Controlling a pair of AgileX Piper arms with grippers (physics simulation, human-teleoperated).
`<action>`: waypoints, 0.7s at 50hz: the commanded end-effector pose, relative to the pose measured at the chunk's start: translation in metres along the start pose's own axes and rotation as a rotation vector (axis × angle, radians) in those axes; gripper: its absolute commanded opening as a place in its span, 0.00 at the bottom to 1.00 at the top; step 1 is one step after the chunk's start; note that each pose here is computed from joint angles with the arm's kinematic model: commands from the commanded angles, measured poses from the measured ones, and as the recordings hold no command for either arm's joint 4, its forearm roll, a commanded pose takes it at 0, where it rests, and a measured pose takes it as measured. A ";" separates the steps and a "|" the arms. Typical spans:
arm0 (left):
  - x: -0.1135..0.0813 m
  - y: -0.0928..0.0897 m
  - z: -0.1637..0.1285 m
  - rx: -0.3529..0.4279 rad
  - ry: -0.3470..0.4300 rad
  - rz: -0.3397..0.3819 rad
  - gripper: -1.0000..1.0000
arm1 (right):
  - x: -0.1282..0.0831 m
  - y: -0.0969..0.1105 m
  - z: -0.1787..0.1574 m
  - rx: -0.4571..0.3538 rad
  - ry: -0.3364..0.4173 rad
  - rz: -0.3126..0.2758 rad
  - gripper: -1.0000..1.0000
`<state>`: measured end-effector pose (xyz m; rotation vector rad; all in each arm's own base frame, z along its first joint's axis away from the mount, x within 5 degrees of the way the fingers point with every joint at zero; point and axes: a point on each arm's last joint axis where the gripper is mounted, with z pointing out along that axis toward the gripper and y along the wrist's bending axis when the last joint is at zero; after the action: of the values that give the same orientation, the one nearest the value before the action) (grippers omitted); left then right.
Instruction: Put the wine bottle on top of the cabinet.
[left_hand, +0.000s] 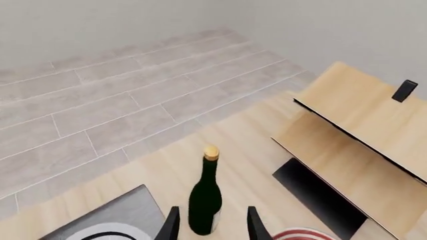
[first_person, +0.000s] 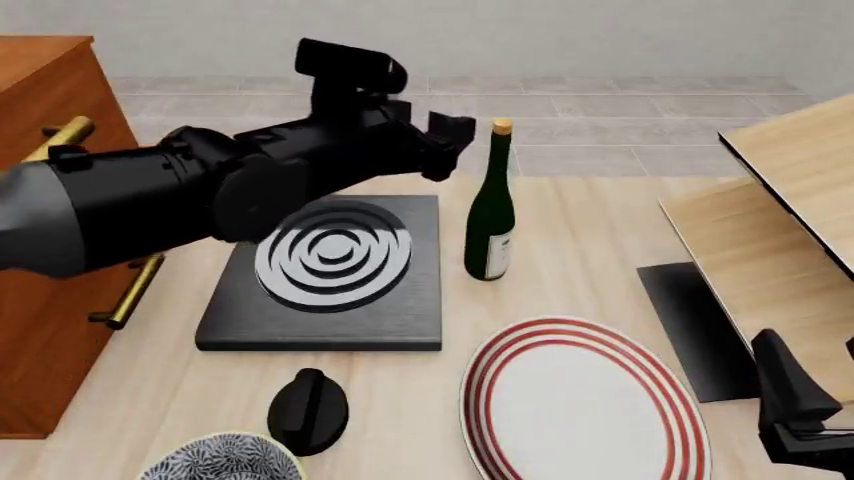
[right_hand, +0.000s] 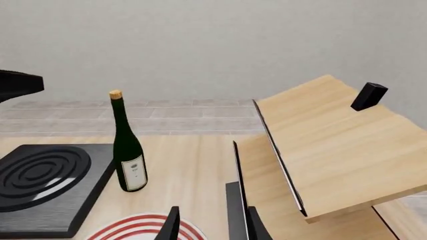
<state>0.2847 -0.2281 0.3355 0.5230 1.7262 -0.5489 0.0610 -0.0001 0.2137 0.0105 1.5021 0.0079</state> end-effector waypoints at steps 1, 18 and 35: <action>0.007 0.008 0.023 -0.021 0.023 -0.024 1.00 | 0.000 0.000 0.001 0.000 0.002 0.001 1.00; 0.007 0.005 0.038 -0.015 0.045 -0.036 1.00 | 0.000 0.000 0.000 0.000 -0.002 -0.001 1.00; 0.004 0.002 0.057 -0.008 0.055 -0.025 1.00 | 0.000 0.000 0.001 0.000 0.001 0.000 1.00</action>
<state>0.3249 -0.2533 0.3211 0.5080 1.7848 -0.5408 0.0616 -0.0001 0.2138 0.0107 1.5025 0.0079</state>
